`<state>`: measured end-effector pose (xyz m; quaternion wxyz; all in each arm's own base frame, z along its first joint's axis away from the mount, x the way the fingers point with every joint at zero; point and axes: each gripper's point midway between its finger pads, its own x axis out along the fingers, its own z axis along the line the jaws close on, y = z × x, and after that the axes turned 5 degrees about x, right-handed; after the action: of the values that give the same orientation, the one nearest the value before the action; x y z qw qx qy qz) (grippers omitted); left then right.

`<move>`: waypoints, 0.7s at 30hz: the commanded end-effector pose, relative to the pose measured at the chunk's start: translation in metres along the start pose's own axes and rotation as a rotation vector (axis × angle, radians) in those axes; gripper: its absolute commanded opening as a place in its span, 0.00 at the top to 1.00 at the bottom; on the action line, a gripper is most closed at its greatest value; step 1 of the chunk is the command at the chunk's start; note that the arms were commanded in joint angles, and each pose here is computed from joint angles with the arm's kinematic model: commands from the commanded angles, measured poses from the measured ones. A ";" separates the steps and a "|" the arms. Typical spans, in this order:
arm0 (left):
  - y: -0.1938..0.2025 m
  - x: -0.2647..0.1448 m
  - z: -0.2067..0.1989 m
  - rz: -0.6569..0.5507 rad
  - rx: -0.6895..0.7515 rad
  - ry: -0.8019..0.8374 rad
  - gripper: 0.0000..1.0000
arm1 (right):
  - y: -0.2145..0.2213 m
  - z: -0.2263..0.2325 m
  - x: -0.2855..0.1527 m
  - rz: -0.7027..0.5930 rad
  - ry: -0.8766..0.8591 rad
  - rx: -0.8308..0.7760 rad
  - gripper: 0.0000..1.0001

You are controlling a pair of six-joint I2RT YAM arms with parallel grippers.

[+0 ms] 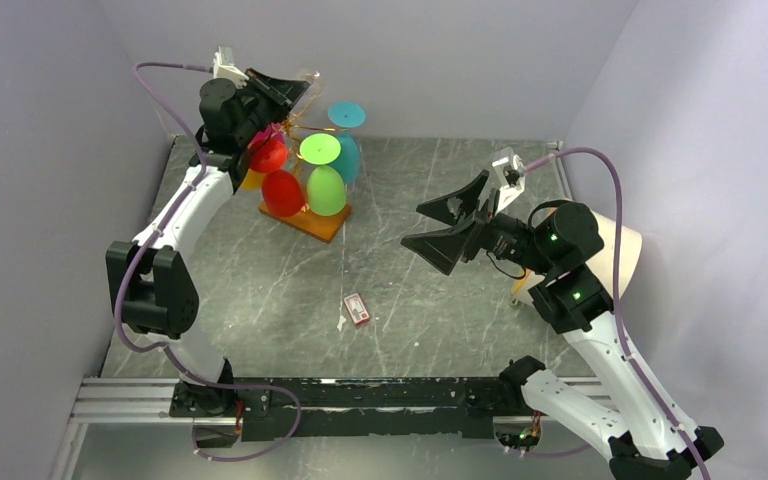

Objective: Place the wine glass upside down on the wine glass rack

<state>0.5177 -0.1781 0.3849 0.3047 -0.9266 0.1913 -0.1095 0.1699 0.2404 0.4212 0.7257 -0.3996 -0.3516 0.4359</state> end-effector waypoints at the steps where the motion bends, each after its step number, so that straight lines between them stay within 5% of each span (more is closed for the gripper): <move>1: -0.043 -0.012 -0.036 -0.130 0.039 0.048 0.93 | -0.006 0.008 -0.002 -0.021 -0.021 -0.024 0.00; 21: -0.027 -0.013 -0.067 -0.075 0.148 0.284 0.93 | -0.008 0.010 -0.006 -0.030 -0.020 -0.040 0.00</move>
<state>0.5048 -0.1904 0.4059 0.3164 -0.9073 0.2160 -0.1732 0.1681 0.2392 0.4229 0.7253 -0.4001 -0.3547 0.4337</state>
